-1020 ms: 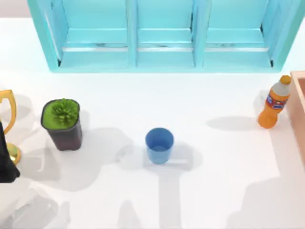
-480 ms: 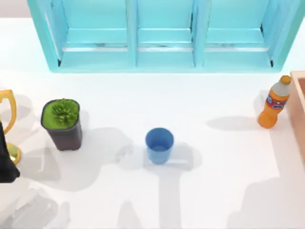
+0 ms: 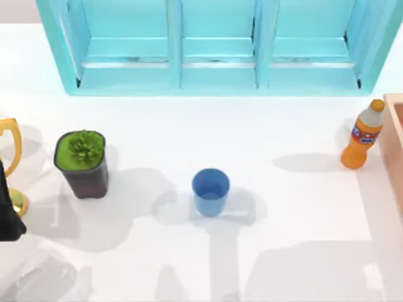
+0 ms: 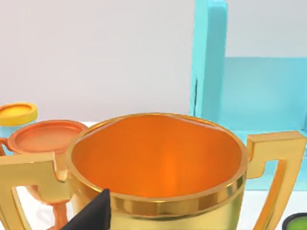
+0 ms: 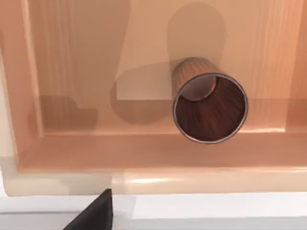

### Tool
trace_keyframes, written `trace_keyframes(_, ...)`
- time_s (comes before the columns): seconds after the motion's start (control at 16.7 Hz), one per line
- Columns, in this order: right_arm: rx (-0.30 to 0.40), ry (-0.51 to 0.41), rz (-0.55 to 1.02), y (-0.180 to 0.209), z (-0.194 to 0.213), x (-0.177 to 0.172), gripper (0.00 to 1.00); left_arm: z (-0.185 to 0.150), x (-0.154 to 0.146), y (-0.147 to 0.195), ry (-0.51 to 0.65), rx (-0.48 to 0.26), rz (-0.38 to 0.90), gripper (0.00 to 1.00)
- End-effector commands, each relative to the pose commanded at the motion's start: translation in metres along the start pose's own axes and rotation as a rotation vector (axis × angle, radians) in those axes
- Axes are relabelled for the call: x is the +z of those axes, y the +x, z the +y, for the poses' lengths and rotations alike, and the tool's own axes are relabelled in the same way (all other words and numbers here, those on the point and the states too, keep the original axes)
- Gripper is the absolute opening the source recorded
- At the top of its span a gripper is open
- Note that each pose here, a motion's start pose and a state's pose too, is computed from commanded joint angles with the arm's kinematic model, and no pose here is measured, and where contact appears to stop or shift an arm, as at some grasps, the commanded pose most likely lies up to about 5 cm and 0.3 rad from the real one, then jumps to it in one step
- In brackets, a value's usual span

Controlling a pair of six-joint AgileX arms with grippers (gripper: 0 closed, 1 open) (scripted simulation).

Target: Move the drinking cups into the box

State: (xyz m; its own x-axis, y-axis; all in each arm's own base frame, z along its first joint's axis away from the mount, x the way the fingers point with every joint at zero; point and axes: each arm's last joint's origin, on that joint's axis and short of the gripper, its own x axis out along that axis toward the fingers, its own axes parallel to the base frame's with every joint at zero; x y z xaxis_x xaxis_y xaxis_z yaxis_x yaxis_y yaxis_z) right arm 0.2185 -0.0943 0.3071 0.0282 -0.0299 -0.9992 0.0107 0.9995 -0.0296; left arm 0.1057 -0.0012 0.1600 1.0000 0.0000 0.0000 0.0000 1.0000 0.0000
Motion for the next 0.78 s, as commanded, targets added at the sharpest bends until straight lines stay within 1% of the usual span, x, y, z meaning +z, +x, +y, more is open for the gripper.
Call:
trace_keyframes(0.18,-0.001,0.000,-0.002,-0.019,0.001,-0.003,1.00,0.000,0.000,0.000,0.000,0.000,0.000,1.00)
trace_keyframes(0.48,-0.002,-0.002,-0.004,-0.020,0.002,-0.003,1.00,0.000,0.000,0.000,0.000,0.000,0.000,1.00)
trace_keyframes(0.6,0.001,-0.004,-0.003,-0.020,0.006,0.008,1.00,0.000,0.000,0.000,0.000,0.000,0.000,1.00)
trace_keyframes(0.78,0.012,-0.007,0.007,-0.018,0.029,0.045,1.00,0.000,0.000,0.000,0.000,0.000,0.000,1.00)
